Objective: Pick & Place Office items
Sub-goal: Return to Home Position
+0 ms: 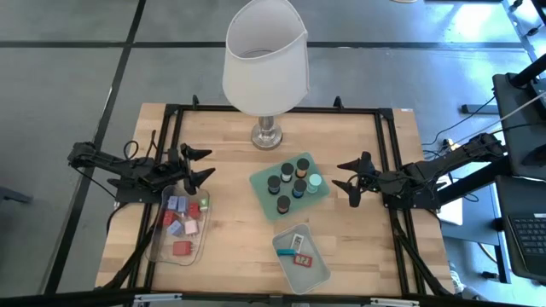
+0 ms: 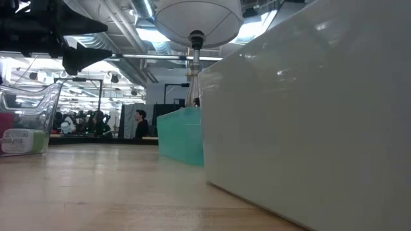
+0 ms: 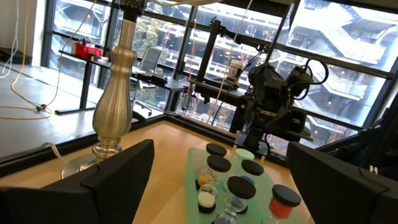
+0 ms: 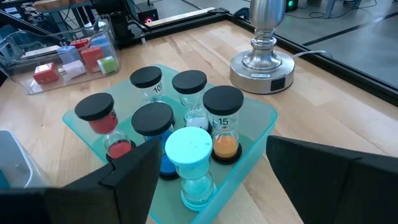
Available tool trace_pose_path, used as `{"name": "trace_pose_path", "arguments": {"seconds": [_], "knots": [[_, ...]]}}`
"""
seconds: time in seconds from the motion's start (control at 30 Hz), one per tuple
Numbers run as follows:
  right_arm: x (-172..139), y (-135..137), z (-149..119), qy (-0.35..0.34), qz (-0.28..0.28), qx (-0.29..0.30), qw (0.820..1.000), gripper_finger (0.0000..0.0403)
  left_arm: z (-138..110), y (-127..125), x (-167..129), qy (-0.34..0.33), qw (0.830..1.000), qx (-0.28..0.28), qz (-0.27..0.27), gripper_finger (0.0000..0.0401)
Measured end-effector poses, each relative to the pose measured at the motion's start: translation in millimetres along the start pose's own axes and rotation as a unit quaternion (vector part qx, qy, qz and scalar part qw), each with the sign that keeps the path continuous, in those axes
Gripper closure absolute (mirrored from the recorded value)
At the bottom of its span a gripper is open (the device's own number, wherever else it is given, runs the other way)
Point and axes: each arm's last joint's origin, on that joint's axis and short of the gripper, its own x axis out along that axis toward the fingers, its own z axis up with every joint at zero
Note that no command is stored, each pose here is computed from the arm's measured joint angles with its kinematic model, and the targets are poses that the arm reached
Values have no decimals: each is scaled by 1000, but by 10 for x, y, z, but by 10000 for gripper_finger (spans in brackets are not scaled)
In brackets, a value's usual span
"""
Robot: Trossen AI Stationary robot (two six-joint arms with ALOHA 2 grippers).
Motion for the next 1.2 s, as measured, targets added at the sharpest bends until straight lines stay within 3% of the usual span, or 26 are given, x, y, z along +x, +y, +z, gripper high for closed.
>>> {"name": "trace_pose_path", "arguments": {"seconds": [0.6,1.2], "knots": [[2,-1,-8,0,0,0,1000,112,0,0,0,0,1000,0,0,38],[-1,-225,-503,14,9,-8,1000,112,-1,0,0,0,1000,0,0,38]]}}
